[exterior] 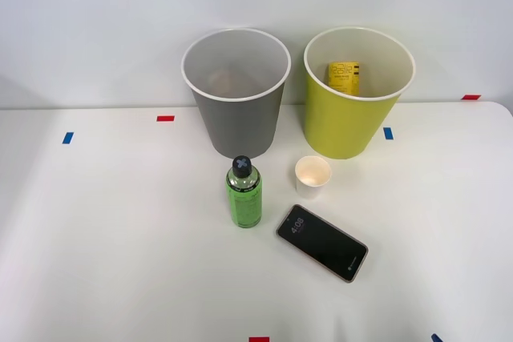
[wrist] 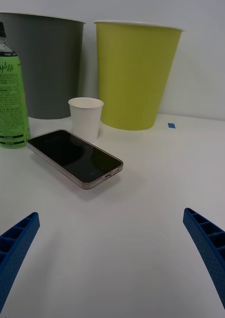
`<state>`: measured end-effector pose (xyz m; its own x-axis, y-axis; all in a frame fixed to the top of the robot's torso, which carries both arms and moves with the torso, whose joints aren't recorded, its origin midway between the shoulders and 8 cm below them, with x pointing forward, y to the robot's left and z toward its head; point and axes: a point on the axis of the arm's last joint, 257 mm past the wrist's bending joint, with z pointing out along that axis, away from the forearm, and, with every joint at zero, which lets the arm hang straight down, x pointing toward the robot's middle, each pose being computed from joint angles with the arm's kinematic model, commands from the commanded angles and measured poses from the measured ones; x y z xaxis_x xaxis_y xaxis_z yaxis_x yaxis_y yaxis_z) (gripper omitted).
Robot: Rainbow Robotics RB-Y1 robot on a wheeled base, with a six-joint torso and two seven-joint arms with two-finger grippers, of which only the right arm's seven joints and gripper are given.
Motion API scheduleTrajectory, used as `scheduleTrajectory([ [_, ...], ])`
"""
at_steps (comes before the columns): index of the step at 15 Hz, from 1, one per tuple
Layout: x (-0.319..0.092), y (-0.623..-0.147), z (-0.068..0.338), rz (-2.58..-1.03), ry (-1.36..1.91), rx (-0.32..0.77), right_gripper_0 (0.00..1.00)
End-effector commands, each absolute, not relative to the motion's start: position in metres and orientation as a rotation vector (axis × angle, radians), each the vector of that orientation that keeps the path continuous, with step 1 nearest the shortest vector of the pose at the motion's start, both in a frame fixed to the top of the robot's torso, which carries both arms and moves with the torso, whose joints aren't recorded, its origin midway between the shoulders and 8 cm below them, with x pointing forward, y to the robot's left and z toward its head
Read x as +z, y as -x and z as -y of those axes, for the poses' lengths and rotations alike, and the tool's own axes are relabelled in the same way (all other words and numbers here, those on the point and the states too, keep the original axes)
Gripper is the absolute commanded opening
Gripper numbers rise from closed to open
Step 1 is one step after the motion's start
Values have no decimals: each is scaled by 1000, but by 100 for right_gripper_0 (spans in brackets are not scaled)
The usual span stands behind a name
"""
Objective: Put cans in the gray bin, plastic bottles in the light green bin
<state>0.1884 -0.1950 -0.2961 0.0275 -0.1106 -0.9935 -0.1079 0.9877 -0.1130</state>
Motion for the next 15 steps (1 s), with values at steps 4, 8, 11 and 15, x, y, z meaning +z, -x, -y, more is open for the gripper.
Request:
scheduleTrajectory([
  [4, -296, -188, 195, -1546, 174, -2, 100],
  [8, -296, -188, 195, -1546, 174, -2, 100],
  [11, -296, -188, 195, -1546, 174, -2, 100],
  [15, -296, -188, 195, -1546, 174, -2, 100],
])
